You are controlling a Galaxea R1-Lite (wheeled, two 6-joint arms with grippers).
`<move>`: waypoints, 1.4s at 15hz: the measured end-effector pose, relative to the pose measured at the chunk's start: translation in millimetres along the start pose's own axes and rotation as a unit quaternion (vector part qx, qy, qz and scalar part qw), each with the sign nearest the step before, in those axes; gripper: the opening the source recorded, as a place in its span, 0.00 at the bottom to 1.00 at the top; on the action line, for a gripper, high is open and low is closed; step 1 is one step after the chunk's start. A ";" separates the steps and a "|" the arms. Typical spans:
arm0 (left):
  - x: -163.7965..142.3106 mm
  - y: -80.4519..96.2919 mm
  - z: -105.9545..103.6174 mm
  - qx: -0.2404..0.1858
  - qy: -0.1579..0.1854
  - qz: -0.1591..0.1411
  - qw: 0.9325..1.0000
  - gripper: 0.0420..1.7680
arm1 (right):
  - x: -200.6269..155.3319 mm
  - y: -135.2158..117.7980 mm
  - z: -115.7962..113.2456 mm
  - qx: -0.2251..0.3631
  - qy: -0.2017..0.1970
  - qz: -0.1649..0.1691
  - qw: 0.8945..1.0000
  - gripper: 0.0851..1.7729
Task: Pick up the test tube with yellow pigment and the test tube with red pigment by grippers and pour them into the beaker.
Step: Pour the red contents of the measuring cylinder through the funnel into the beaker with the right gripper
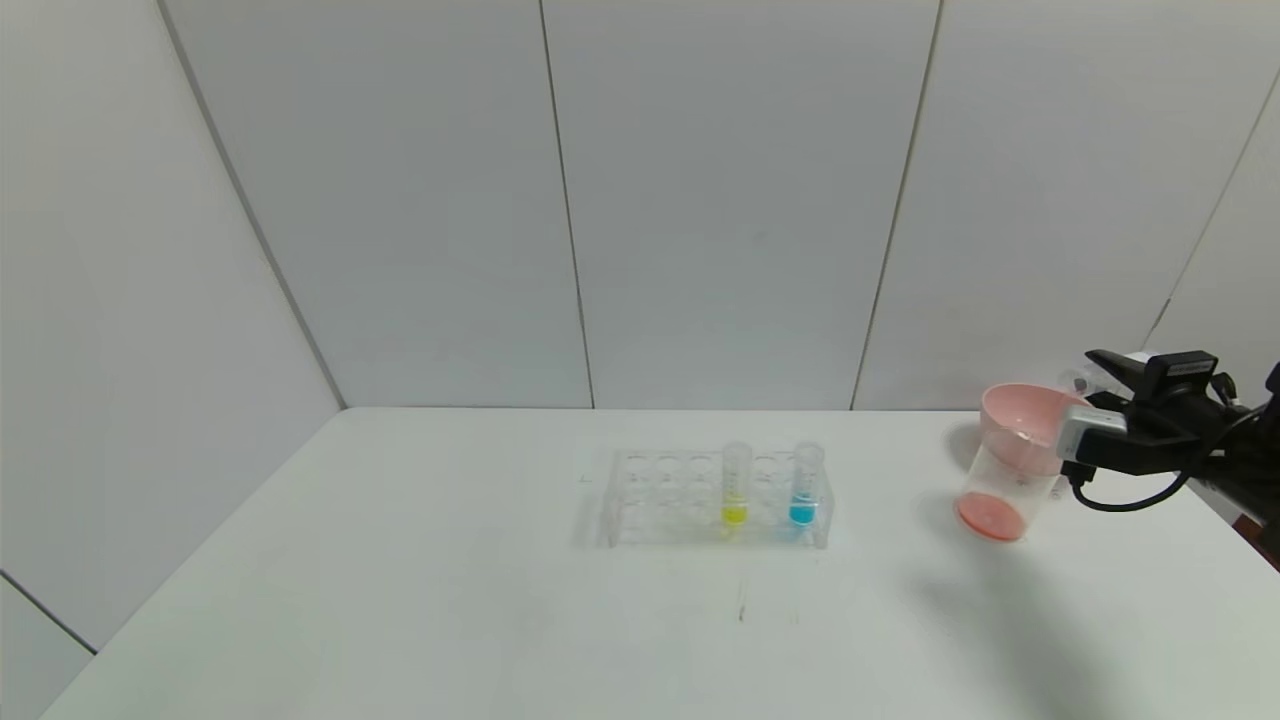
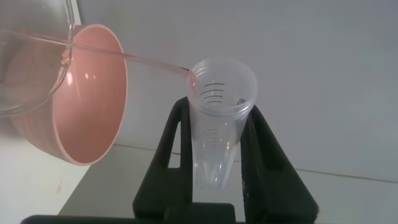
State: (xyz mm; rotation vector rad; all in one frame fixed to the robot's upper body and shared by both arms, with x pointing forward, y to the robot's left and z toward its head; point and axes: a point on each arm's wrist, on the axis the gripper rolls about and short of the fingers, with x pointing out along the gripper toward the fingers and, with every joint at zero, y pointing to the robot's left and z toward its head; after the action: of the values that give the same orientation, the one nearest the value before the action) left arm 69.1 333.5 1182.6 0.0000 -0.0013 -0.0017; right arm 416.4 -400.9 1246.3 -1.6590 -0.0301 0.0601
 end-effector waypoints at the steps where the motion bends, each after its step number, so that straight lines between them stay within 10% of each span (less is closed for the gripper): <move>1: 0.0 0.0 0.0 0.000 0.000 0.000 1.000 1.00 | 0.0 0.0 -0.1 0.000 0.000 0.000 1.000 0.25; 9: 0.0 0.0 0.0 0.000 0.000 0.000 1.000 1.00 | 3.1 -1.8 -2.0 0.024 0.012 -0.002 1.000 0.25; 13: 0.0 0.0 0.0 0.000 0.000 0.000 1.000 1.00 | 12.4 -6.9 -4.9 0.192 0.039 -0.001 0.981 0.25; 16: 0.0 0.0 0.0 0.000 0.000 0.000 1.000 1.00 | 28.0 -14.7 -9.6 0.385 0.049 -0.016 0.922 0.25; 21: 0.0 0.0 0.0 0.000 0.000 0.000 1.000 1.00 | 67.9 -7.8 -22.3 0.632 0.083 -0.079 0.766 0.25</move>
State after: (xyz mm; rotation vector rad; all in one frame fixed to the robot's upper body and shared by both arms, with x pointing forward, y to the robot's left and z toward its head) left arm 69.1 333.5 1182.6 0.0000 -0.0013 -0.0013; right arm 485.5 -418.6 1254.6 -0.2805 0.0094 -0.1720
